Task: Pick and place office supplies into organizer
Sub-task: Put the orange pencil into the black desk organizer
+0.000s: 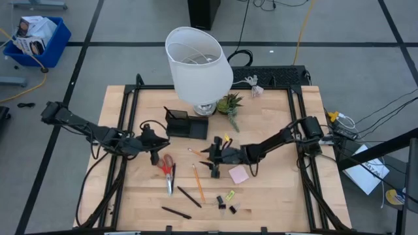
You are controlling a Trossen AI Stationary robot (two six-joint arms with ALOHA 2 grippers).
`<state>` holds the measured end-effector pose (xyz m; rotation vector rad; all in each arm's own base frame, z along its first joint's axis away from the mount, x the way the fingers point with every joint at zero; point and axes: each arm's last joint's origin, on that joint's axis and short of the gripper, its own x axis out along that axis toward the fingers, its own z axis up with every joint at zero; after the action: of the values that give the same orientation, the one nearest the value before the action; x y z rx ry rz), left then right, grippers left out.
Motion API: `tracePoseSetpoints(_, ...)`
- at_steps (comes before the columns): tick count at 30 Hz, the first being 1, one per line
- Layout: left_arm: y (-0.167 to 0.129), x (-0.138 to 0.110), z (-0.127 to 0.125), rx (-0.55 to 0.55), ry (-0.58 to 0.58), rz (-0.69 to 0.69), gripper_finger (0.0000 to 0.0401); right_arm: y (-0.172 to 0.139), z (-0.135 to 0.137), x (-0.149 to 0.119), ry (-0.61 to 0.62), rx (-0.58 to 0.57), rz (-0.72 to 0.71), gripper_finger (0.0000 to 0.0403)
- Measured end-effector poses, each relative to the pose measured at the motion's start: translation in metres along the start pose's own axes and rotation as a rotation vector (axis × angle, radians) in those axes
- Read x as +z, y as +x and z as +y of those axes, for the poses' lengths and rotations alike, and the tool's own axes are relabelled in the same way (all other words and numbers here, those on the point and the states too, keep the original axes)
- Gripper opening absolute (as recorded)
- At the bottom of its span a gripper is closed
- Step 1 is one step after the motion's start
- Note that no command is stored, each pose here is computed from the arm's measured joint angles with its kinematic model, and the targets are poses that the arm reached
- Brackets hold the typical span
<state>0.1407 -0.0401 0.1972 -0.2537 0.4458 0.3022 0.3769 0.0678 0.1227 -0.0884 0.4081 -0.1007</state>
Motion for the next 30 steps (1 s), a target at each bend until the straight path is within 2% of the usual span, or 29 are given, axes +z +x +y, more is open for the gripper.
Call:
tracePoseSetpoints(4,0.000,0.000,0.000,0.006,-0.001,-0.003,0.0076,-0.006,0.010,-0.010,0.002,-0.092,0.065,0.0208)
tracePoseSetpoints(16,0.000,0.000,0.001,0.013,-0.001,-0.005,0.0076,-0.028,0.021,-0.053,0.165,-0.094,0.165,0.0208)
tracePoseSetpoints(27,0.000,0.000,0.001,0.021,0.000,-0.009,0.0076,-0.031,0.025,-0.061,0.183,-0.096,0.193,0.0207)
tracePoseSetpoints(30,0.000,0.000,0.001,0.021,0.000,-0.009,0.0076,-0.031,0.024,-0.061,0.183,-0.089,0.201,0.0194)
